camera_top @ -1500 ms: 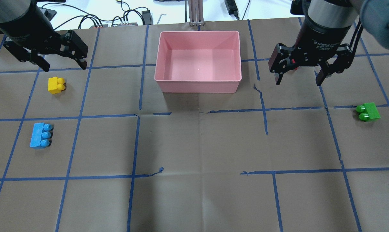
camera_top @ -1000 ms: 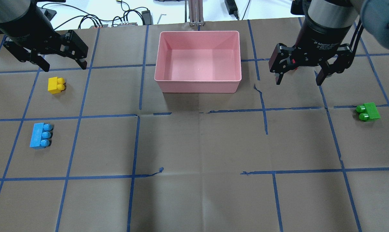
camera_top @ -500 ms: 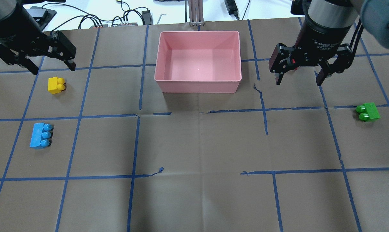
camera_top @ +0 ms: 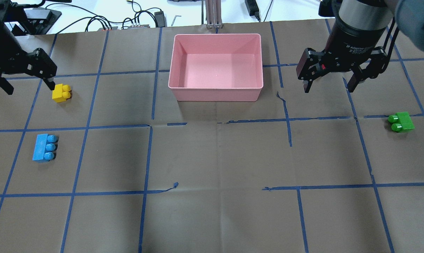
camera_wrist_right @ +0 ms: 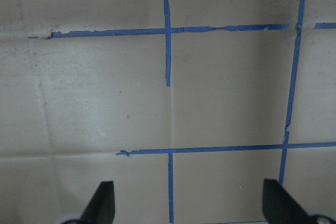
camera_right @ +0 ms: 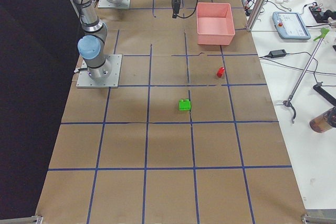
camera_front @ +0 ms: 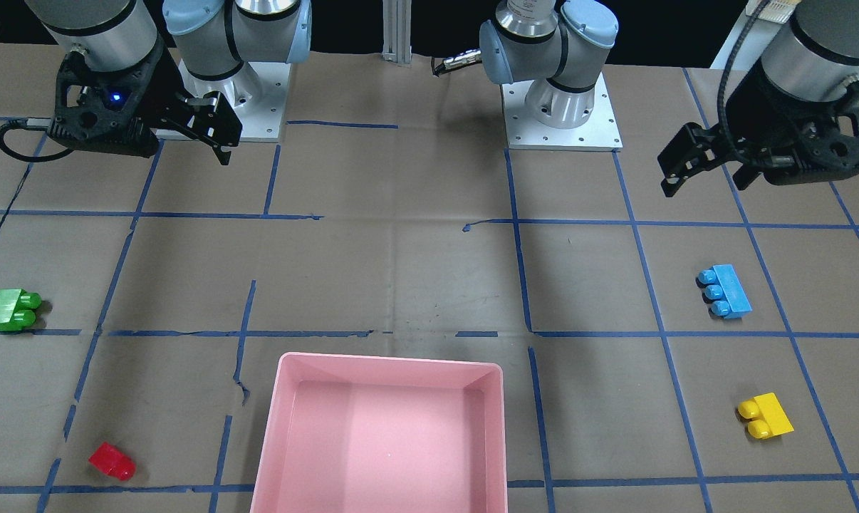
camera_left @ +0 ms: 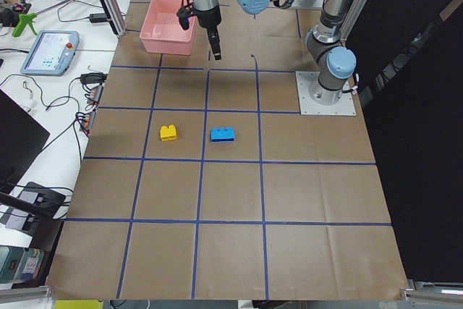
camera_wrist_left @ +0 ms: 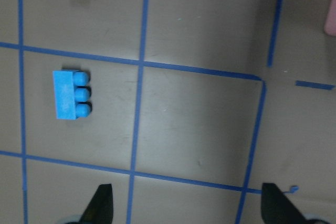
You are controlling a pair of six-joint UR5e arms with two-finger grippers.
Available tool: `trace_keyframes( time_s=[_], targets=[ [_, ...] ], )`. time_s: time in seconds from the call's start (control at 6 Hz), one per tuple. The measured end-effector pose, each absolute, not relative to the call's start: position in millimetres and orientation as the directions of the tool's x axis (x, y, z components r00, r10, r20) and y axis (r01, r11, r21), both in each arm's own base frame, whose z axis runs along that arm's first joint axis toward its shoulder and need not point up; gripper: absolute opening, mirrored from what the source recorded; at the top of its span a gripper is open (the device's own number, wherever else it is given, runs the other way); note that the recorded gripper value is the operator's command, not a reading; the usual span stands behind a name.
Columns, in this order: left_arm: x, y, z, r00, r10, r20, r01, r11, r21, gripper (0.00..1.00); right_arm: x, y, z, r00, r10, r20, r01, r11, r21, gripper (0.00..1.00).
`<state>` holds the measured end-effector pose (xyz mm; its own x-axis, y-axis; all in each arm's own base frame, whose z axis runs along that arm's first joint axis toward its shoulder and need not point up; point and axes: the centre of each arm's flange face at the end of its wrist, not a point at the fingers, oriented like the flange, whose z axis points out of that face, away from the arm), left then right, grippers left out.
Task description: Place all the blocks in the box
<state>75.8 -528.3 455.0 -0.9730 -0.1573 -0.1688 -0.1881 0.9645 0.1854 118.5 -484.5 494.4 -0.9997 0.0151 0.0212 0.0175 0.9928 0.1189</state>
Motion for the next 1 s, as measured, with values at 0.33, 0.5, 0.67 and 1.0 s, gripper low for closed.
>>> trace_keyframes(
  time_s=[0.33, 0.5, 0.67, 1.0],
  targets=[
    [149, -540, 398, -0.989, -0.082, -0.12, -0.109, 0.966, 0.235, 0.94, 52, -497, 496, -0.999, -0.033, 0.0, -0.033, 0.993, 0.112, 1.0],
    [182, -544, 367, -0.994, -0.066, -0.088, -0.084, 0.974, 0.212, 0.94, -8, -505, 498, -0.998, -0.069, -0.008, -0.07, 0.994, 0.084, 1.0],
    [205, -542, 340, -0.996, -0.071, -0.062, -0.081, 0.979, 0.185, 0.94, -71, -510, 495, -0.994, -0.111, -0.001, -0.111, 0.993, 0.045, 1.0],
    [228, -525, 289, -0.999, -0.033, 0.007, -0.032, 0.995, 0.094, 0.94, -188, -512, 472, -0.99, -0.143, 0.015, -0.143, 0.99, 0.014, 0.99]
  ],
)
